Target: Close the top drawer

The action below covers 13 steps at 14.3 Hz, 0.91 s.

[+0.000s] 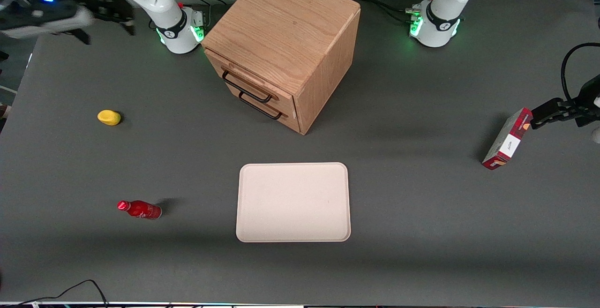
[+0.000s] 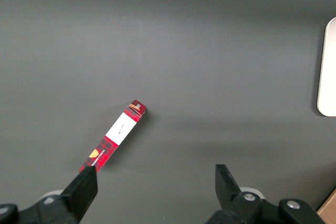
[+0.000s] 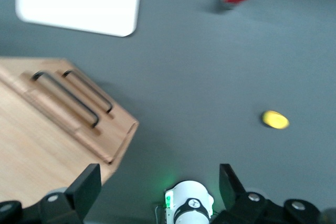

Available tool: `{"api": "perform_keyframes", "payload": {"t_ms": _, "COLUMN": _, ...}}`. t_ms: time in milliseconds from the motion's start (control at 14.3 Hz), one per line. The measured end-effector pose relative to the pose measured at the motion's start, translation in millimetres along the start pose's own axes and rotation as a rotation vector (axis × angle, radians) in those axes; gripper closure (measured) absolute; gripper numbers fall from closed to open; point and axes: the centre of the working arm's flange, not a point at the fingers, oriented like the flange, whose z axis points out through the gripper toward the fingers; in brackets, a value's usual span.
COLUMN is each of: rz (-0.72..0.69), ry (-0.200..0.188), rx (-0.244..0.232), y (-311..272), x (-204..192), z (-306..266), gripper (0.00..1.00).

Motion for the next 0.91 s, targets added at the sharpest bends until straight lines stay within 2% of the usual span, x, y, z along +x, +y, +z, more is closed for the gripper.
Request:
{"api": "perform_keyframes", "payload": {"t_ms": 279, "rz": 0.148, "ry": 0.004, "rx": 0.017, "y": 76, "x": 5, "z": 9, "gripper": 0.0}}
{"api": "perform_keyframes", "payload": {"t_ms": 558, "rz": 0.177, "ry": 0.038, "rx": 0.02, "y": 90, "x": 26, "z": 63, "gripper": 0.0}}
{"api": "perform_keyframes", "payload": {"t_ms": 907, "rz": 0.2, "ry": 0.038, "rx": 0.007, "y": 98, "x": 16, "z": 85, "gripper": 0.0}}
